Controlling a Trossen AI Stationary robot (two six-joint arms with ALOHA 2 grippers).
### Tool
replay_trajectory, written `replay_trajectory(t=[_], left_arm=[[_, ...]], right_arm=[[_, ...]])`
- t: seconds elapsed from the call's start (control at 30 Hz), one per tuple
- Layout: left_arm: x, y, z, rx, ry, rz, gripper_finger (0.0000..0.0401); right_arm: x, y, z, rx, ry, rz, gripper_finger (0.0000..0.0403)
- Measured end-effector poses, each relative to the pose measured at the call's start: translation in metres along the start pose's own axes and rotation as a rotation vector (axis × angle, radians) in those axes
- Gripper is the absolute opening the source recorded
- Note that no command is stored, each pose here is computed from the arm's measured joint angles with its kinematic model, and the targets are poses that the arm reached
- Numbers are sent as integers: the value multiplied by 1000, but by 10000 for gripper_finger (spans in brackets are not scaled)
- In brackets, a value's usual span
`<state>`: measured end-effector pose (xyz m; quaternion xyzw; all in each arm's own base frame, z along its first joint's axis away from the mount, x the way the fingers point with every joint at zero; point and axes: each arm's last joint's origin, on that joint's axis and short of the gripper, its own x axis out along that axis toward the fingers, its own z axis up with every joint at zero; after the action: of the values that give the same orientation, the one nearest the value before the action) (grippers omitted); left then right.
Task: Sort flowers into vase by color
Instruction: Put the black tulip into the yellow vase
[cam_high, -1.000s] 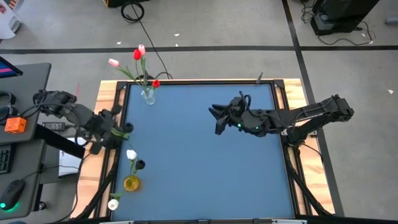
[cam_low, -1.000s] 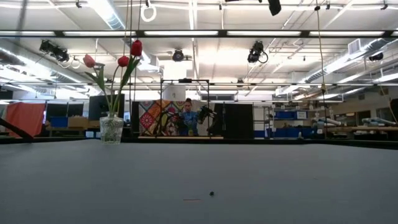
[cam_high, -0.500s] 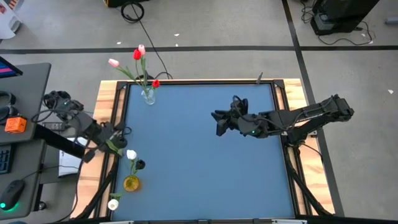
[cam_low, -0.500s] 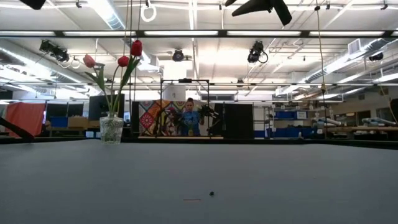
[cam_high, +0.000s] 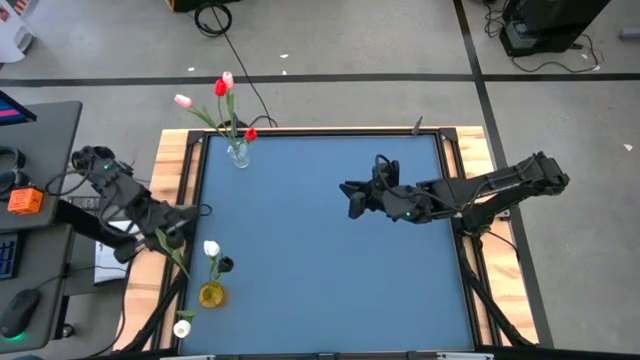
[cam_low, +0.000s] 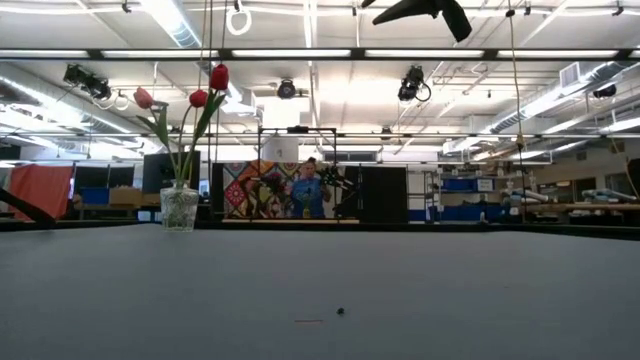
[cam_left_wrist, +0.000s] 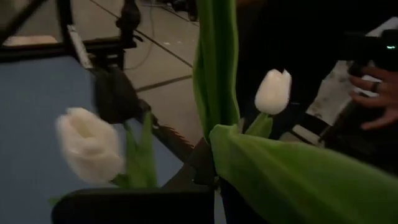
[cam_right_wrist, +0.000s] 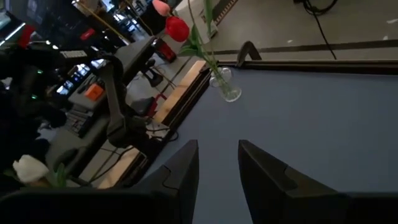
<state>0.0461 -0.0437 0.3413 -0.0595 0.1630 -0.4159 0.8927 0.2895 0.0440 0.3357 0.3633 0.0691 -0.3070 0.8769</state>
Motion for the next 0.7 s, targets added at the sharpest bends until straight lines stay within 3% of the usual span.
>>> replay_trajectory(t=[0.33, 0.7], left_arm=[[18, 8, -20, 8, 63, -4, 8], [19, 9, -21, 29, 65, 31, 11]], right_arm=[[-5, 4, -4, 18, -14, 5, 121], [-5, 4, -4, 23, -17, 9, 121]])
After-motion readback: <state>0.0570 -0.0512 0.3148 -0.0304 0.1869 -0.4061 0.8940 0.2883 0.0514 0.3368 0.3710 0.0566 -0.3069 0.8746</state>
